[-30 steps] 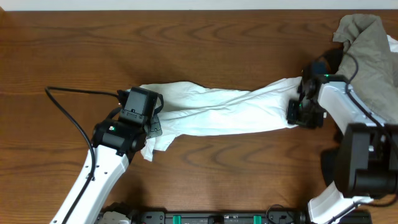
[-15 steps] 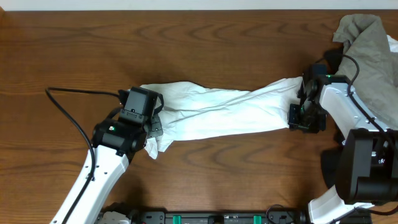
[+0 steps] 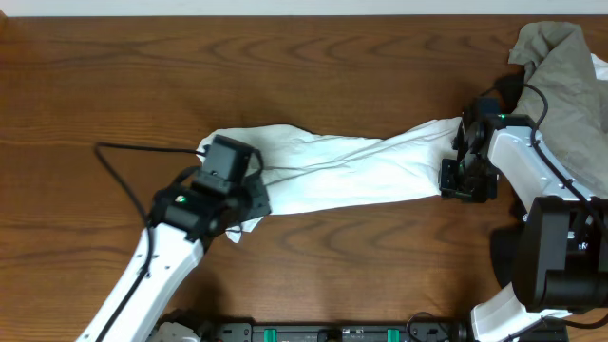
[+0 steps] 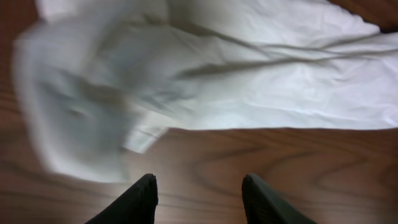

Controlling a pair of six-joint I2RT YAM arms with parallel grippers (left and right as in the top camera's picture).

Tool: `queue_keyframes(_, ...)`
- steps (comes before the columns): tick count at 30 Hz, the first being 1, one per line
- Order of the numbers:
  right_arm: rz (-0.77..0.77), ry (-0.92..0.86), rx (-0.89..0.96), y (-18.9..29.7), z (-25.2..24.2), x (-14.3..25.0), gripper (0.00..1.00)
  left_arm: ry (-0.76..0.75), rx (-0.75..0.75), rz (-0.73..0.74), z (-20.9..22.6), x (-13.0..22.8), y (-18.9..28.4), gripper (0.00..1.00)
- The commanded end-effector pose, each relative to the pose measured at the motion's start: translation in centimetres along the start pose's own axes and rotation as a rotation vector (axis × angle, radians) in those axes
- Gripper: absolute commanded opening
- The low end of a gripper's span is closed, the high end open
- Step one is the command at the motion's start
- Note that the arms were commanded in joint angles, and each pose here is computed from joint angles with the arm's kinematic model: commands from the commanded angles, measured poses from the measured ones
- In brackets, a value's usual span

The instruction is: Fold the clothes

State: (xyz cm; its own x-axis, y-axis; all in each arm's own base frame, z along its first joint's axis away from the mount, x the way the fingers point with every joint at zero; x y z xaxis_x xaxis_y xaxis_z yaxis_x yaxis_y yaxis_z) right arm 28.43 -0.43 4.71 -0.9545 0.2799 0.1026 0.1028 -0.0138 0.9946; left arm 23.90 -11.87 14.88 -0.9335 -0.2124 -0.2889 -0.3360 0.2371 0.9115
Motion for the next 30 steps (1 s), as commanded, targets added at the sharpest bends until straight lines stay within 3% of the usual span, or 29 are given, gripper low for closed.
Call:
queue_keyframes(1, -0.029, 0.018, -0.016, 0.8, 0.3, -0.4, 0.37, 0.157, -0.020, 0.097, -0.1, 1.8, -2.8, 0.47)
queue_keyframes(4, -0.023, 0.018, -0.014, 0.8, 0.3, -0.2, 0.37, 0.246, -0.060, 0.142, 0.0, 2.7, -5.2, 0.47)
queue_keyframes(13, -0.019, 0.018, -0.013, 0.8, 0.2, -0.1, 0.37, 0.306, -0.109, 0.262, 0.0, 4.0, -10.6, 0.47)
queue_keyframes(30, -0.017, 0.017, -0.012, 0.8, 0.2, -0.1, 0.38, 0.286, -0.196, 0.141, 1.5, 2.1, -12.7, 0.47)
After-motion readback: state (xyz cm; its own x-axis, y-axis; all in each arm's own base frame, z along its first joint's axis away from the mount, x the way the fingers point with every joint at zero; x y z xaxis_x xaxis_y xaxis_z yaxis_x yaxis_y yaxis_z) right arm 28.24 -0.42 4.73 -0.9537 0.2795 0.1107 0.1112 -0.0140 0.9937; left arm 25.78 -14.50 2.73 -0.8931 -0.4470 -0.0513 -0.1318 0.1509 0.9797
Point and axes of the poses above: each gripper's point midway between its finger pads, its own y axis back along the fingers, its own z axis along the line the jaws close on, x = y × z, the point moved 2 cm from there along y, back along the fingers, and after that the axes turned 4 degrees about -y, right-handed, at the moved point
